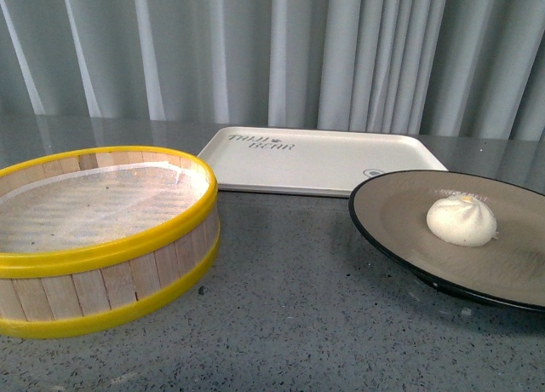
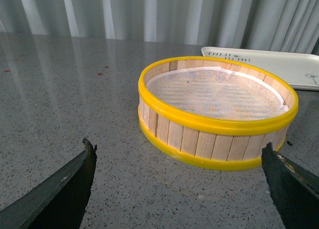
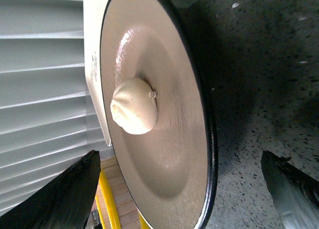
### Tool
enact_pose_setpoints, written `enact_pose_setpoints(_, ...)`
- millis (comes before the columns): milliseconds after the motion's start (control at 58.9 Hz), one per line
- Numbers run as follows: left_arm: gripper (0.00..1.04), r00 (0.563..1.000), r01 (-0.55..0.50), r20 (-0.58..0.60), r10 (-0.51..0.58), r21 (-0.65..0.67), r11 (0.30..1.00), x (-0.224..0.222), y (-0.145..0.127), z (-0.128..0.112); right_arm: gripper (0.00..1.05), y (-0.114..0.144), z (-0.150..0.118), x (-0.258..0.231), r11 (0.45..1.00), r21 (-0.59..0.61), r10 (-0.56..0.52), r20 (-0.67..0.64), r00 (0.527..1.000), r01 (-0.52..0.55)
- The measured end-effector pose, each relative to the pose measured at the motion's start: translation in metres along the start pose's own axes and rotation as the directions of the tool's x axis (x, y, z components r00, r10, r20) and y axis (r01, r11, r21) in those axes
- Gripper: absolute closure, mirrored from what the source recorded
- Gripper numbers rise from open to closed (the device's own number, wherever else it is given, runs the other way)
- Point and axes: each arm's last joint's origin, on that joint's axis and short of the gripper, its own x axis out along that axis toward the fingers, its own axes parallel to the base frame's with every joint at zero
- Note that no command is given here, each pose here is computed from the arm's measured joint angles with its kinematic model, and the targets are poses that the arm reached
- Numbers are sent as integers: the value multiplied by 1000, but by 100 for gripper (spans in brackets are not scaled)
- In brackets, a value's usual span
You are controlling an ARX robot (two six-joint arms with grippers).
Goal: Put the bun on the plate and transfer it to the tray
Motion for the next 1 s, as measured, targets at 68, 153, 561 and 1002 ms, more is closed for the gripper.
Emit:
enact_pose_setpoints(68,7,1000,0,0,0,0,1000,0,0,0,8,-3,-1,5,1000,-1,1,-21,1000,-1)
enact_pose_setpoints(153,7,1000,0,0,0,0,1000,0,0,0,8,-7,-1,12,1000,2,5,-42,999,-5)
enact_pose_setpoints(561,7,1000,0,0,0,0,1000,0,0,0,69,-10,0,24,999,10,40,-82,996,-39)
enact_pose_setpoints(1002,7,1000,0,0,0,0,1000,0,0,0,102,-9,-1,22,998,7,61,-87,994,-60)
